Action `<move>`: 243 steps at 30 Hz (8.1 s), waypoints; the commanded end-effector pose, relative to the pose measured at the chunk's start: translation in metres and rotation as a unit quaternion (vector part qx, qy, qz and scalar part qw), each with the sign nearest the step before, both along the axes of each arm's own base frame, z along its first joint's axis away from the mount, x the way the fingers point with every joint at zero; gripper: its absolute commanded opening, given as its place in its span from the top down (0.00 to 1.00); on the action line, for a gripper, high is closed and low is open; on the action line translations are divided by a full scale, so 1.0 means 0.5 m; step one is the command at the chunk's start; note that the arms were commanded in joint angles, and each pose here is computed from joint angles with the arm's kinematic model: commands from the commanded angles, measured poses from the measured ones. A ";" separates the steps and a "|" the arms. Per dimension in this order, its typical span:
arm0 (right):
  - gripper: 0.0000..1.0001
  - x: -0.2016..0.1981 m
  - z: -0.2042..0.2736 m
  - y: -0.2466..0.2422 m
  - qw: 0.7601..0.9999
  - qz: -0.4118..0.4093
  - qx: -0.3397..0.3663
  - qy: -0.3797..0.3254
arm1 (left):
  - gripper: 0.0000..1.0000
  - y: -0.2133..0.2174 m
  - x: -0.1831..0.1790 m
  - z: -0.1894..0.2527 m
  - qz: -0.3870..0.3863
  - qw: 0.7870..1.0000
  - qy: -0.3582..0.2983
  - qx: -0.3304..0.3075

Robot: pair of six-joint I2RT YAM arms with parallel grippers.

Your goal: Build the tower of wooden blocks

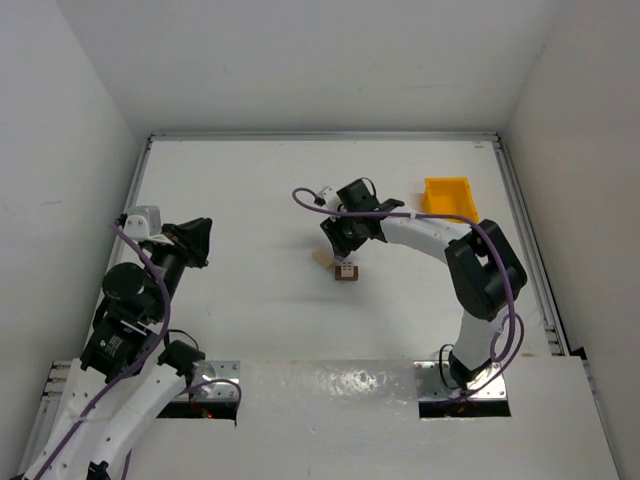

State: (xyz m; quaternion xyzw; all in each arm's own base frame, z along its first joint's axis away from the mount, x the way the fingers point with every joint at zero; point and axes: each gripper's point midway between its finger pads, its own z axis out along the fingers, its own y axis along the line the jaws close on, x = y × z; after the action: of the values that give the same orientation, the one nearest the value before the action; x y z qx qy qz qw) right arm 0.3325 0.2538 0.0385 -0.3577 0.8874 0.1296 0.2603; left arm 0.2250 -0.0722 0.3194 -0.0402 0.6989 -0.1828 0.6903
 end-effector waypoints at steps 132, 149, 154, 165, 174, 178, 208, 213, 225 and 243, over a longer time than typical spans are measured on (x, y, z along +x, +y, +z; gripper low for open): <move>0.70 -0.105 0.107 0.002 0.933 -0.355 0.048 -0.018 | 0.82 0.010 -0.139 0.035 -0.070 0.993 -0.073 -0.066; 0.70 -0.090 0.107 -0.007 0.935 -0.353 0.042 -0.010 | 0.82 0.009 -0.136 0.032 -0.068 0.993 -0.068 -0.064; 0.70 -0.088 0.105 -0.007 0.935 -0.353 0.042 -0.007 | 0.82 0.007 -0.135 0.032 -0.069 0.993 -0.067 -0.064; 0.70 -0.082 0.099 0.003 0.937 -0.347 0.040 0.000 | 0.82 0.007 -0.134 0.031 -0.069 0.993 -0.066 -0.063; 0.69 -0.081 0.093 -0.005 0.936 -0.351 0.035 0.001 | 0.82 0.007 -0.134 0.032 -0.069 0.993 -0.067 -0.064; 0.69 -0.081 0.091 -0.006 0.935 -0.352 0.035 0.002 | 0.82 0.007 -0.133 0.031 -0.068 0.994 -0.066 -0.062; 0.68 -0.094 0.074 -0.017 0.934 -0.356 0.036 0.012 | 0.82 0.004 -0.132 0.028 -0.070 0.994 -0.063 -0.061; 0.68 -0.094 0.071 -0.019 0.933 -0.357 0.033 0.012 | 0.82 0.004 -0.131 0.028 -0.070 0.994 -0.063 -0.061; 0.66 -0.093 0.070 -0.016 0.934 -0.355 0.034 0.012 | 0.82 0.003 -0.132 0.029 -0.072 0.994 -0.064 -0.060; 0.65 -0.094 0.067 -0.018 0.935 -0.353 0.029 0.012 | 0.82 0.002 -0.132 0.028 -0.073 0.994 -0.063 -0.059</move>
State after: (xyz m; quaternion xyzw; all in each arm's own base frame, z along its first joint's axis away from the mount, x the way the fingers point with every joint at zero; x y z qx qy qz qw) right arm 0.2809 0.2430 0.0692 -0.0164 0.9585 0.0542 0.2795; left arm 0.1568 -0.0666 0.3324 -0.0225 0.6412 -0.2716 0.7174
